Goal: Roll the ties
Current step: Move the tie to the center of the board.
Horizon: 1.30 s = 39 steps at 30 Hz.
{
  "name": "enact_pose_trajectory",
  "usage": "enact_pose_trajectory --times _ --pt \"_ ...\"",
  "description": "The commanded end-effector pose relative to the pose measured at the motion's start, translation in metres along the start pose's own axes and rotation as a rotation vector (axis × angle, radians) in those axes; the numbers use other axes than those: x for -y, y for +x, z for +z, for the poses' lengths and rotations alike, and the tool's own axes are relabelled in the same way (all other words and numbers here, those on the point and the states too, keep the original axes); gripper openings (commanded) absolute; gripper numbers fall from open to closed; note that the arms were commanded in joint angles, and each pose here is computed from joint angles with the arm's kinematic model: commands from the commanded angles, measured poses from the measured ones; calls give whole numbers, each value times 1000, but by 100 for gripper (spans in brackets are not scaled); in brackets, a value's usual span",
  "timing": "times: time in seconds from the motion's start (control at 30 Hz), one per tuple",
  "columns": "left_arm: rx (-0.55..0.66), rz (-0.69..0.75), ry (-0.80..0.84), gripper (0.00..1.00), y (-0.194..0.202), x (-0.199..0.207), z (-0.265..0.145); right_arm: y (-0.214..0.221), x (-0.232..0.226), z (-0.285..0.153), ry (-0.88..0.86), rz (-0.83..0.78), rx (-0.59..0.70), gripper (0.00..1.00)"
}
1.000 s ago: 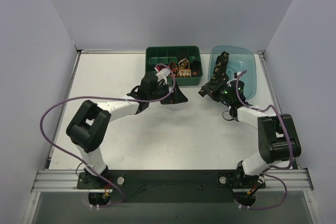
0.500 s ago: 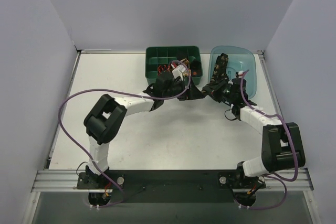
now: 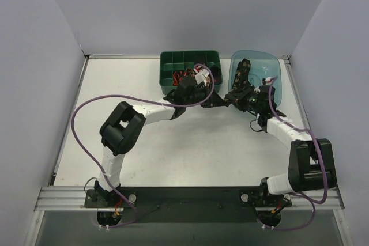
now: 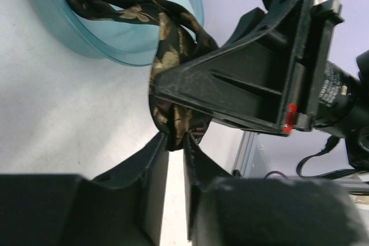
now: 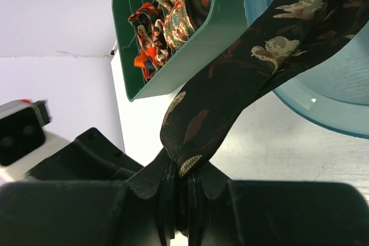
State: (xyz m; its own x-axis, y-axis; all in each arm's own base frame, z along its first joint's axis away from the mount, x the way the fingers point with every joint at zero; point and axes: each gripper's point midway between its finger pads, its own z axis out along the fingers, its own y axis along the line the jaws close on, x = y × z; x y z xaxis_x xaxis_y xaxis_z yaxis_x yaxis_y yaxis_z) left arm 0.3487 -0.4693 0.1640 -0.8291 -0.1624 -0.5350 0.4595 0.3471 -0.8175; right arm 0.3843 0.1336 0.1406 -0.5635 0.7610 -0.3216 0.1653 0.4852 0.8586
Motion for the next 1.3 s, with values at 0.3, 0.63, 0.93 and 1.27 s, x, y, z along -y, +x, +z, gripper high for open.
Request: enact_pose_trajectory --times 0.3,0.63,0.93,1.27 --pt "104 18 128 0 -35 18 -11 -13 -40 -18 -184 -26 24 40" --pt "-25 102 188 0 -30 19 -42 -17 -49 -7 -372 71 -38 73" --pt "-31 140 166 0 -32 18 -57 -3 -57 -4 -493 146 -113 72" --pt "-37 164 118 0 -34 14 -61 15 -56 -18 -404 25 -125 74"
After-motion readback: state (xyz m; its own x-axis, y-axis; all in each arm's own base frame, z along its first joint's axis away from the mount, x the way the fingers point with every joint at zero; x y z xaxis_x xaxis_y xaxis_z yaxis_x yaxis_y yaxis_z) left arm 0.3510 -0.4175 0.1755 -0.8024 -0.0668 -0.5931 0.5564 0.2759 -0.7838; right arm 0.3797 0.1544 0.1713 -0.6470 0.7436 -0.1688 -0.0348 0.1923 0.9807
